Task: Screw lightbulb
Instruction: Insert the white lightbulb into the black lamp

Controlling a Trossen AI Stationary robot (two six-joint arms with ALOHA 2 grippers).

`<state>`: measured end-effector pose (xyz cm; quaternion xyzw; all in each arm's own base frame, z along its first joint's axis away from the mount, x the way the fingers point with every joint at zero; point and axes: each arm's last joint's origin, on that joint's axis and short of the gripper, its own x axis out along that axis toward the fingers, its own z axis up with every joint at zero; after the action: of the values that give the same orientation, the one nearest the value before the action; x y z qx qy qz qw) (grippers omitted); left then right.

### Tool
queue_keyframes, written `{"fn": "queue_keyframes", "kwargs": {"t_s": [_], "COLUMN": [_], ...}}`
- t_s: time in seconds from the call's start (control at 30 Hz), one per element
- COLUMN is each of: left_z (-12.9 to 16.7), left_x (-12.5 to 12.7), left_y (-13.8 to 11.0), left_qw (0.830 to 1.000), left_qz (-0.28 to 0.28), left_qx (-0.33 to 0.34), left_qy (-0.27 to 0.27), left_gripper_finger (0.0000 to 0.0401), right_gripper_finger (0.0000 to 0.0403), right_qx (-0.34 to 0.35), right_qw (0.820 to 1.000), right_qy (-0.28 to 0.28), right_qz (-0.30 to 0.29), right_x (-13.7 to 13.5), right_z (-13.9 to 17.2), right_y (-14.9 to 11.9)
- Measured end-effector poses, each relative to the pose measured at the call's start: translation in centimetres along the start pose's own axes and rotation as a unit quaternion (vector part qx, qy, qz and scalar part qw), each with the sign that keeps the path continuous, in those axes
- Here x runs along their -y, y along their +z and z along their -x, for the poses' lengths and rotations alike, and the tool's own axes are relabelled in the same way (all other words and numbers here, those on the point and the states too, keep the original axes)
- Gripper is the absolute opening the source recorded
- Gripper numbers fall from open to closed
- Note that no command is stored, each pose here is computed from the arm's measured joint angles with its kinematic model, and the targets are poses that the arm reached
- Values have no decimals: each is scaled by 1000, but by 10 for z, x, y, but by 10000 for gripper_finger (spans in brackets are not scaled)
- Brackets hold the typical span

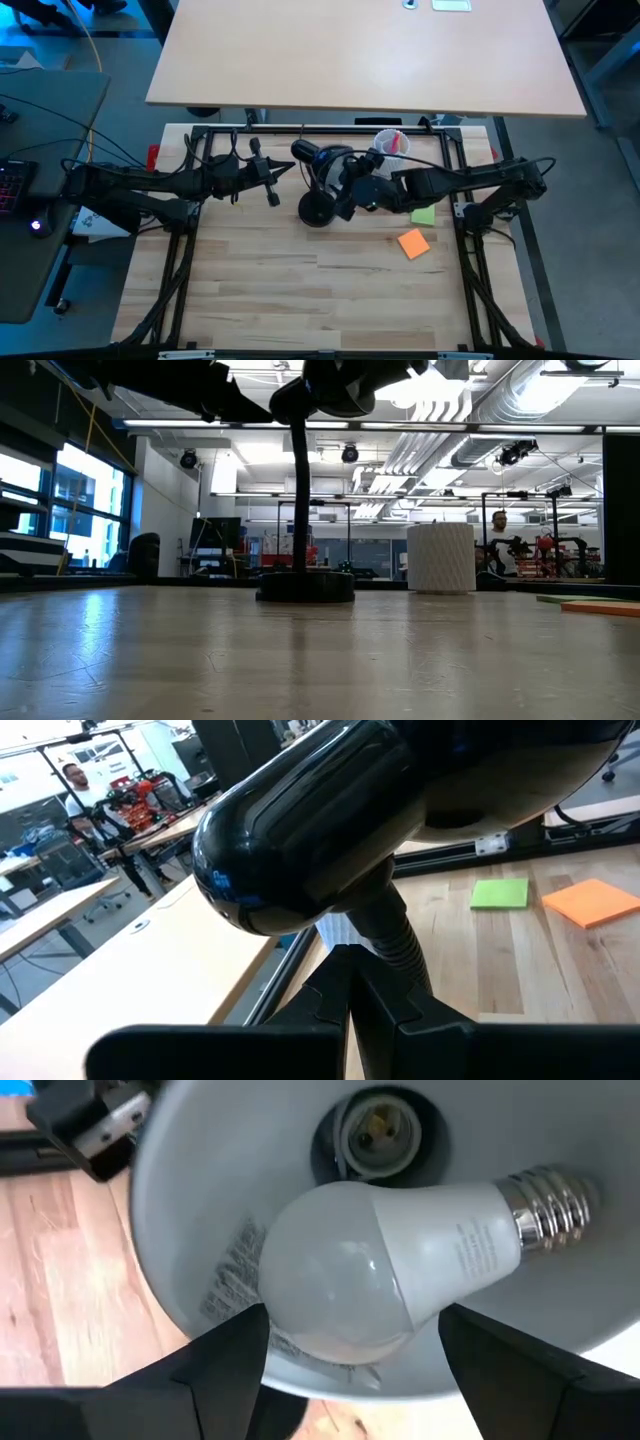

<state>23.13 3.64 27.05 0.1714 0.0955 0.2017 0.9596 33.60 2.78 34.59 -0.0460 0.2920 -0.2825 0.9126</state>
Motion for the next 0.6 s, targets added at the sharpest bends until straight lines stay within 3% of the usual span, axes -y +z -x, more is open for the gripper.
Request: {"fn": "queue_keyframes", "kwargs": {"t_s": [0.3,0.6], "left_z": [0,0], "left_x": [1,1], "left_y": [-2,-3], "left_qw": [1000,1000], "left_qz": [0,4], "left_qx": [-11,-14], "left_qy": [-4,-4], "left_gripper_finger": [0,0], "right_gripper_finger": [289,289], "right_qx": [-25,-28], "right_qw": [999,1000], "right_qy": [26,12], "right_qz": [12,4], "right_x": [-1,2], "right_z": [1,4], "right_y": [-5,-6]}}
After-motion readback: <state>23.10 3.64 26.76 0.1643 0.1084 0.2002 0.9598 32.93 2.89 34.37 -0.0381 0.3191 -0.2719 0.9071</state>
